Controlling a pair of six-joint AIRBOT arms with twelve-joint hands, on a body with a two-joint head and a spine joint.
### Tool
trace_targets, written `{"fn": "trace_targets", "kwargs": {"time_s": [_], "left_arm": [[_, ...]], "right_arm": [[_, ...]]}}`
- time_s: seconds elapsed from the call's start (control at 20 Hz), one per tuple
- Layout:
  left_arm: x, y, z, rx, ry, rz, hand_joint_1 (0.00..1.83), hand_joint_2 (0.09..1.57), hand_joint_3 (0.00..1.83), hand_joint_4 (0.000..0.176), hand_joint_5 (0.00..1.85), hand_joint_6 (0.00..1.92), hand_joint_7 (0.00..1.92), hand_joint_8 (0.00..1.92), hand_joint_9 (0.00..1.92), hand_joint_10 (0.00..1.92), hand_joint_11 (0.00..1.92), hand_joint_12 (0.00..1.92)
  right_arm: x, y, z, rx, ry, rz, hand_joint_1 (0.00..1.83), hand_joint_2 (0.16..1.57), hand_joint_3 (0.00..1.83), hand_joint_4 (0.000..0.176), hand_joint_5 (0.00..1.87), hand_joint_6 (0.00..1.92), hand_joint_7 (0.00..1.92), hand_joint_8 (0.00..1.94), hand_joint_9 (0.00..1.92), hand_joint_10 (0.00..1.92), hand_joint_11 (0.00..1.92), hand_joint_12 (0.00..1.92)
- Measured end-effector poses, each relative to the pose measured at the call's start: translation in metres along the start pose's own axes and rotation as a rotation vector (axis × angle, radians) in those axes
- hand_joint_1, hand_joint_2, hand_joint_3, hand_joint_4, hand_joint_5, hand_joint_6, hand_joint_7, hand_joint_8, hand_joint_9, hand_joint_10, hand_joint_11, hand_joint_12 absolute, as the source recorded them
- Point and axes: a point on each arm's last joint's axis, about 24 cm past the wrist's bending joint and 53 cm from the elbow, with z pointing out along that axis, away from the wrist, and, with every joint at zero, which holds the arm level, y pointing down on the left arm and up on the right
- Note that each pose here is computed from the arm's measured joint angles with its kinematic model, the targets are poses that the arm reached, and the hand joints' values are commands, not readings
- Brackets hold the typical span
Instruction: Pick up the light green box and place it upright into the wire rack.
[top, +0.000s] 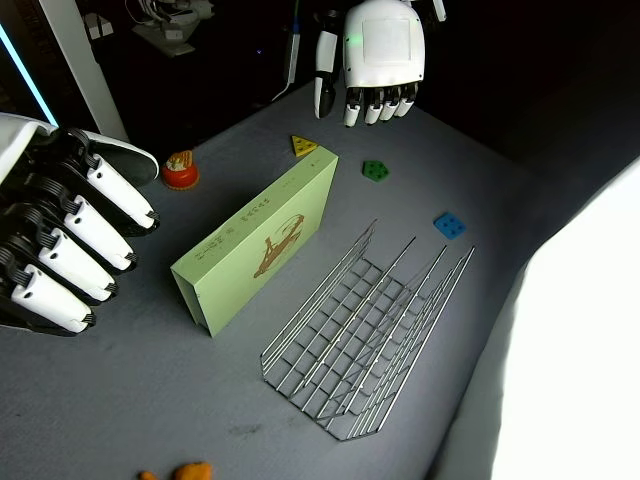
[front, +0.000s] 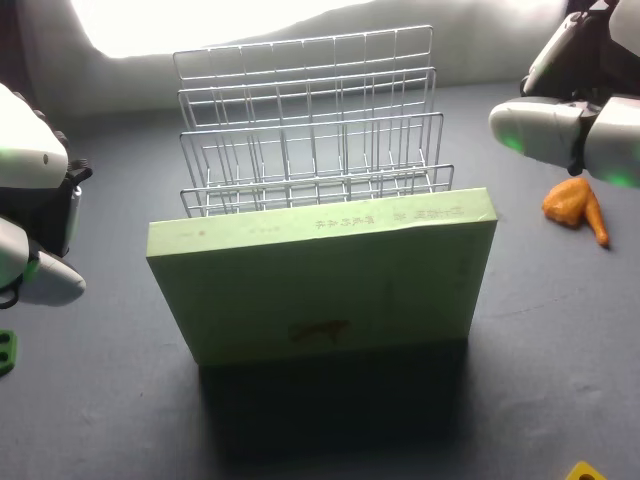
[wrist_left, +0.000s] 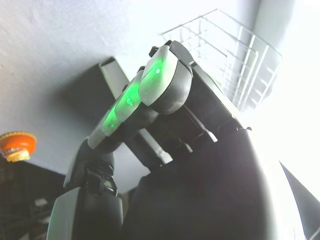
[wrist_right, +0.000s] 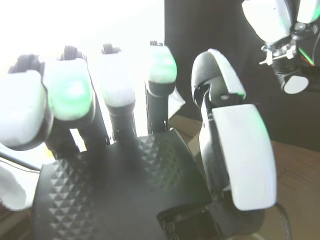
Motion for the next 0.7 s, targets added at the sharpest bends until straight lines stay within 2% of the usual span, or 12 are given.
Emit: {"fn": "trace_targets", "kwargs": {"time_s": [0.1,0.5,0.7], "left_arm": [[0.000,0.001,0.000,-0.001,0.003,-0.005,0.24,1.50,0.02,0.000,0.18,0.72,0.23,0.85,0.11,1.35,0.00,1.92],[0.002,0.001,0.000,-0.002,0.008,-0.001,0.24,1.50,0.01,0.000,0.18,0.73,0.22,0.86,0.11,1.35,0.00,1.92],[0.002,0.003,0.000,-0.005,0.007,-0.005,0.24,1.50,0.01,0.000,0.17,0.73,0.22,0.86,0.11,1.35,0.00,1.92]], "right_arm": [[0.000,0.000,0.000,0.001,0.003,-0.002,0.36,1.36,0.00,0.000,0.65,0.01,0.71,0.05,0.43,0.76,0.09,1.75],[0.002,0.001,0.000,-0.005,0.010,-0.018,0.36,1.36,0.00,0.000,0.65,0.00,0.72,0.03,0.43,0.76,0.08,1.75],[0.019,-0.004,0.001,0.022,0.091,-0.014,0.36,1.36,0.00,0.000,0.65,0.00,0.72,0.02,0.43,0.76,0.08,1.75]]}}
